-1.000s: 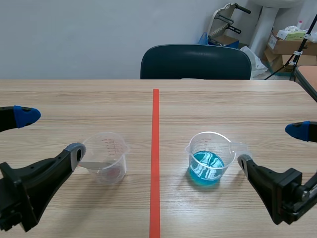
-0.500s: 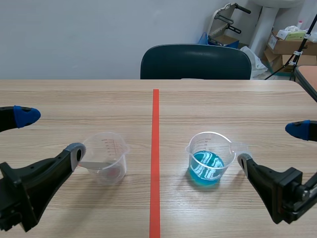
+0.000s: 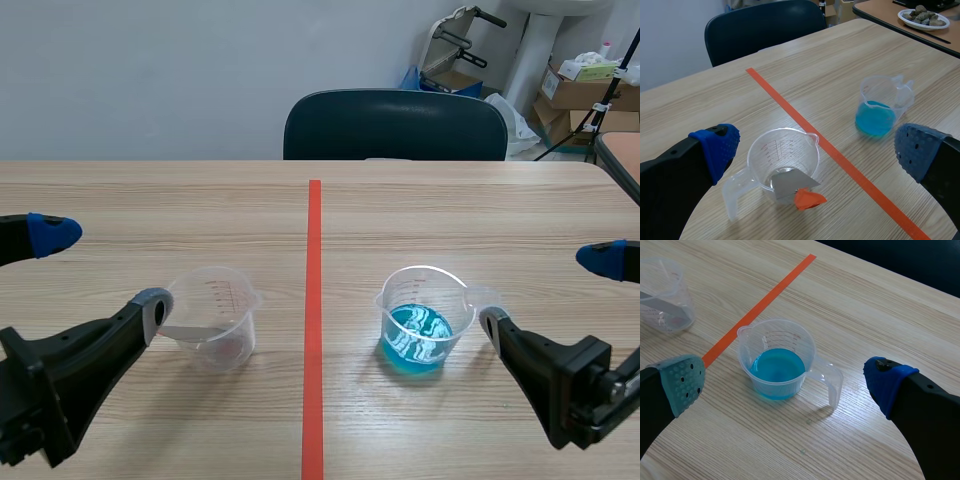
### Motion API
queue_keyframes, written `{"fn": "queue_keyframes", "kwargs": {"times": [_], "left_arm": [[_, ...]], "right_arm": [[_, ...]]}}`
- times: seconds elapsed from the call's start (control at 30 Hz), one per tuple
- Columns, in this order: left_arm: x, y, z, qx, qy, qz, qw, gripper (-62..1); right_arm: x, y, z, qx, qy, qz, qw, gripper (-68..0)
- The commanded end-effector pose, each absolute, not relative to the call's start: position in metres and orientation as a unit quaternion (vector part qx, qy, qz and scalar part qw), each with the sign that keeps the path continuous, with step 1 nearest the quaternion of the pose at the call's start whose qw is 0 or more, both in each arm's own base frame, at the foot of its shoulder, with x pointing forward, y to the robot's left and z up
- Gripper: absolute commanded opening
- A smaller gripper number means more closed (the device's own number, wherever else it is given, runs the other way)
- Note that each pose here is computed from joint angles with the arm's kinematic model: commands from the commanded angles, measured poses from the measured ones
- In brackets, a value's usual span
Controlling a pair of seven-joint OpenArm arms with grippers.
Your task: Do the redox reaction experiment
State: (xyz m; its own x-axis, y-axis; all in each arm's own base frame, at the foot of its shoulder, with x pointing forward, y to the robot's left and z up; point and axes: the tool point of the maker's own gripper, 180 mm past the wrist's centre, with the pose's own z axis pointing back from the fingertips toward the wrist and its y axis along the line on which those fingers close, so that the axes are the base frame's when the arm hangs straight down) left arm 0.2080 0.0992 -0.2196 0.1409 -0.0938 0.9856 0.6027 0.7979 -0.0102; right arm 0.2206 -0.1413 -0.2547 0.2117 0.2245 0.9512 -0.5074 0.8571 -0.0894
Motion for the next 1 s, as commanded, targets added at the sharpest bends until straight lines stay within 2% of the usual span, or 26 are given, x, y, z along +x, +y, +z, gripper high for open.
{"fn": "queue_keyframes", "kwargs": {"times": [0.0, 0.37, 0.7, 0.97], "left_arm": [[0.206, 0.096, -0.215, -0.218, -0.615, -0.235, 0.721, 1.4], [0.206, 0.096, -0.218, -0.214, -0.610, -0.237, 0.725, 1.4], [0.202, 0.119, -0.206, -0.194, -0.625, -0.249, 0.714, 1.4], [0.196, 0.148, -0.196, -0.181, -0.613, -0.259, 0.724, 1.4]], "right_arm": [[0.222, -0.139, -0.246, 0.123, -0.592, 0.243, 0.758, 0.4], [0.230, -0.127, -0.241, 0.130, -0.600, 0.262, 0.745, 0.4], [0.241, -0.068, -0.227, 0.184, -0.617, 0.330, 0.691, 0.4], [0.255, -0.020, -0.221, 0.217, -0.617, 0.392, 0.647, 0.4]]}}
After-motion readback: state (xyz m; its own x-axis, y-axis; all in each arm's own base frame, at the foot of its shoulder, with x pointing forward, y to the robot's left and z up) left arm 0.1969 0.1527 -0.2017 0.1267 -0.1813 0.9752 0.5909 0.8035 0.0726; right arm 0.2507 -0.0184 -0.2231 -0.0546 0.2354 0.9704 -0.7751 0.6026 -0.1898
